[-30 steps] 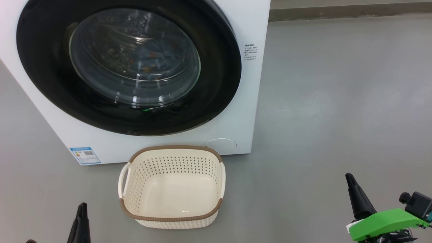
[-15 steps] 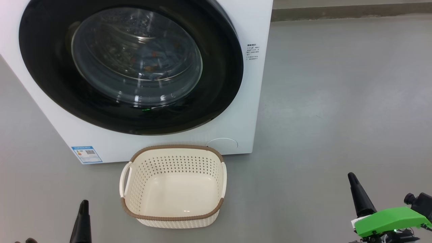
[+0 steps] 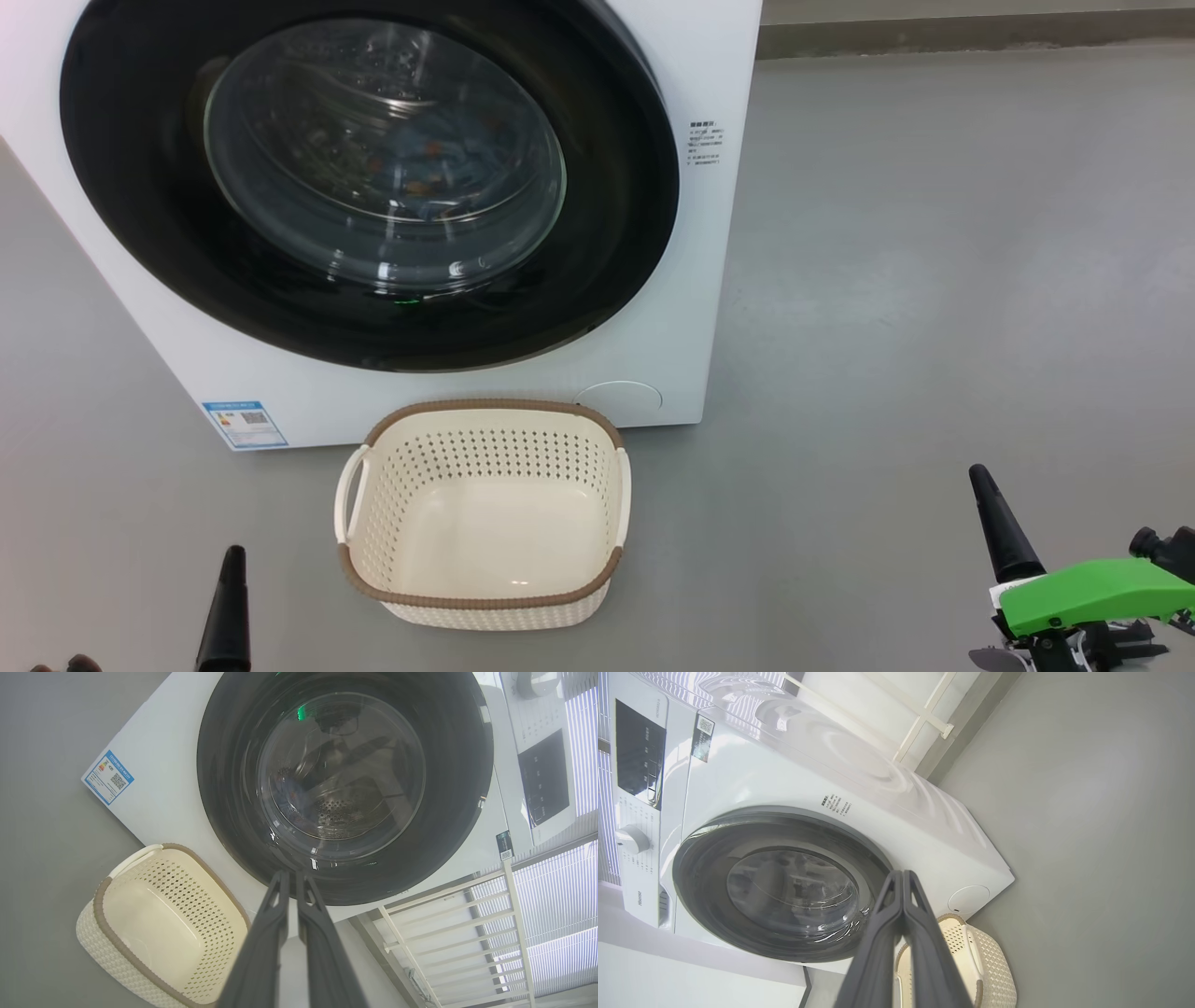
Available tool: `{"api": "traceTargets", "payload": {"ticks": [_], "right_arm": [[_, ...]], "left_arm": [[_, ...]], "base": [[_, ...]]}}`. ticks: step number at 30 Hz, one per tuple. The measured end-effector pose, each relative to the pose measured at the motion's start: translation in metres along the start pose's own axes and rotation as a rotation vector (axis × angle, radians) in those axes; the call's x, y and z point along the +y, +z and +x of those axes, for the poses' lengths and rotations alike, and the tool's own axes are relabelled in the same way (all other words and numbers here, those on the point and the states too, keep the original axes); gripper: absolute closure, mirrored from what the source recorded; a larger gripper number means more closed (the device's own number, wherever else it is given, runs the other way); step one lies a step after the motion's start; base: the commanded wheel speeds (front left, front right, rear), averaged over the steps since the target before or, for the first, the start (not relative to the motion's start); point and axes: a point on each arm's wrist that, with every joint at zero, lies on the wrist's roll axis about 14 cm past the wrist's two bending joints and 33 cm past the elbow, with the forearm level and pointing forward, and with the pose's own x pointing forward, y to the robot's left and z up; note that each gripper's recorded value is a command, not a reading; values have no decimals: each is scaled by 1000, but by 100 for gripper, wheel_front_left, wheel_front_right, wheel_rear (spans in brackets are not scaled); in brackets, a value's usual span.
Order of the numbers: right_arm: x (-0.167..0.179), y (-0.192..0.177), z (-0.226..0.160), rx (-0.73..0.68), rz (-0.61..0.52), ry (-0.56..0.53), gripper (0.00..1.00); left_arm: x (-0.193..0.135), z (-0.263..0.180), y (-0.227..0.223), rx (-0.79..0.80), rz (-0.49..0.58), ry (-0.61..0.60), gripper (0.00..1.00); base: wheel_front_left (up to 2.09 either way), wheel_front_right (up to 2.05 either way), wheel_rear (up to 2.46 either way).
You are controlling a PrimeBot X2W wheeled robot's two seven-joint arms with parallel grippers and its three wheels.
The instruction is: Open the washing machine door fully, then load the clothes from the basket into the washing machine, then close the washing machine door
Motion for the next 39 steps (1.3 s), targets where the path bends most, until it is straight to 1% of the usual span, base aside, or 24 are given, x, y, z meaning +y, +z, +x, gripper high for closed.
{"api": "traceTargets", "payload": {"ticks": [4, 6, 11, 14, 19, 21, 26, 28, 33, 35, 39], "right_arm": [[0, -1, 0, 3, 29, -2, 100], [-1, 1, 1, -6, 65, -6, 100], [-1, 1, 1, -2, 98, -9, 100], [0, 0, 2, -2, 150, -7, 100], [0, 1, 3, -5, 179, -7, 100], [0, 4, 4, -12, 213, -7, 100], [3, 5, 6, -12, 243, 0, 100], [3, 5, 6, -11, 279, 1, 100], [2, 7, 7, -15, 322, 0, 100], [2, 8, 7, -18, 354, 1, 100], [3, 5, 7, -12, 383, 3, 100]], "left_arm": [[0, 0, -1, 2, -36, 1, 100], [0, 0, -1, 2, -57, 3, 100], [-4, 3, -1, 2, -110, -6, 100], [-4, 3, -1, 3, -137, -5, 100], [-4, 3, 0, 2, -173, -5, 100], [-5, 4, 0, 6, -187, -8, 100], [-8, 6, 1, 7, -240, -16, 100], [-7, 6, 1, 8, -255, -15, 100], [-7, 6, 1, 8, -307, -15, 100], [-8, 6, 0, 10, -324, -19, 100], [-14, 9, 0, 11, -372, -34, 100]], "base": [[0, 0, 0], [0, 0, 0], [0, 0, 0], [0, 0, 0], [0, 0, 0], [0, 0, 0], [0, 0, 0], [0, 0, 0], [0, 0, 0], [0, 0, 0], [0, 0, 0]]}}
